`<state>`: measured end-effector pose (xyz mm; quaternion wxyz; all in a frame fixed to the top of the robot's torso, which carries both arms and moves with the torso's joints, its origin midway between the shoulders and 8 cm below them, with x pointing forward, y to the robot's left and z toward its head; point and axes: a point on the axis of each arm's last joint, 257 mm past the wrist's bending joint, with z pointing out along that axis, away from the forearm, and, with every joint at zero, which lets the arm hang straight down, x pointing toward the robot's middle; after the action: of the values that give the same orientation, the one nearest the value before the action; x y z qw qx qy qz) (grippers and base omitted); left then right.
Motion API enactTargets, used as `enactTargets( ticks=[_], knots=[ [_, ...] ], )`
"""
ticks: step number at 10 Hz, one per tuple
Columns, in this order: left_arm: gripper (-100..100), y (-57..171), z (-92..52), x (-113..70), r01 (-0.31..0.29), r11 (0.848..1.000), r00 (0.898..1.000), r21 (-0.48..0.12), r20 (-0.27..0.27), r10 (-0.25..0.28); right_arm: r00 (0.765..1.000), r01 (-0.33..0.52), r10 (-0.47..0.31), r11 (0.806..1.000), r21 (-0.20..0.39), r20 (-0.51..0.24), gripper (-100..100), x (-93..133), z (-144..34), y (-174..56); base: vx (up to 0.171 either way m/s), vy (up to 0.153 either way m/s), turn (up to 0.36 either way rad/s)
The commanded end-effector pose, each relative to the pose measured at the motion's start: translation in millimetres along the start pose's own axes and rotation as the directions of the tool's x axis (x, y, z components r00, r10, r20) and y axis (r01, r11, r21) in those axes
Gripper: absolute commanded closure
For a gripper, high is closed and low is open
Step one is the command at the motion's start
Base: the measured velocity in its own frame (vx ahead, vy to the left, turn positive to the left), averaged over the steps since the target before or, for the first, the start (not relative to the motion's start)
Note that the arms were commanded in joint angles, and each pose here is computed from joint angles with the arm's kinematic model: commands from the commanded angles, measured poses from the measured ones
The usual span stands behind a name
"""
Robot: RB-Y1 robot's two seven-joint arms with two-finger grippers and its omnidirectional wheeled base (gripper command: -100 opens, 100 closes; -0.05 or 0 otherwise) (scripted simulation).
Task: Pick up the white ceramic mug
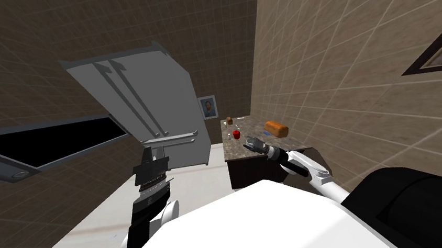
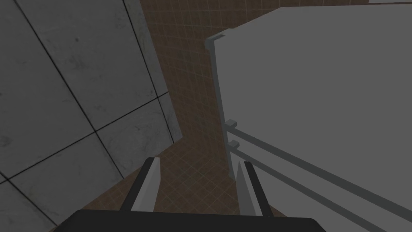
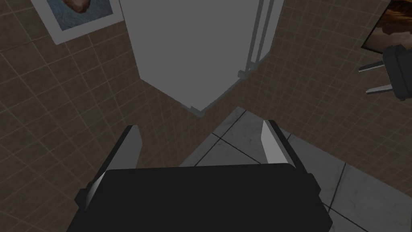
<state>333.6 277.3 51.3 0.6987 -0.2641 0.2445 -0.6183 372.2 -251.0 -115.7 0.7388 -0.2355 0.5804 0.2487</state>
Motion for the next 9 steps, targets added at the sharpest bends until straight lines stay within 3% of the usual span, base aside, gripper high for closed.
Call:
enactTargets(
  ticks=[1, 4, 5, 7, 9],
  knots=[
    [0, 0, 0.0, 0.0, 0.000, 1.000, 1.000, 0.000, 0.000, 0.000, 0.998, 0.046, -0.047, 0.999, -0.013, -0.045, -100, 8, -5.1, -2, 0.012, 0.066, 0.021],
    [0, 0, 0.0, 0.0, 0.000, 1.000, 1.000, 0.000, 0.000, 0.000, 0.956, 0.197, -0.205, 0.979, -0.058, -0.211, -100, 44, -29.4, -27, 0.006, 0.072, 0.060],
    [0, 0, 0.0, 0.0, 0.000, 1.000, 1.000, 0.000, 0.000, 0.000, 0.953, 0.203, -0.212, 0.977, -0.063, -0.217, -100, 45, -29.9, -27, 0.004, 0.057, 0.016],
    [0, 0, 0.0, 0.0, 0.000, 1.000, 1.000, 0.000, 0.000, 0.000, 0.893, 0.293, -0.311, 0.950, -0.104, -0.324, -100, 69, -51.3, -48, 0.001, 0.054, 0.062],
    [0, 0, 0.0, 0.0, 0.000, 1.000, 1.000, 0.000, 0.000, 0.000, 0.813, 0.374, -0.405, 0.914, -0.158, -0.418, -100, 89, -74.3, -69, 0.002, 0.064, 0.098]
  ],
)
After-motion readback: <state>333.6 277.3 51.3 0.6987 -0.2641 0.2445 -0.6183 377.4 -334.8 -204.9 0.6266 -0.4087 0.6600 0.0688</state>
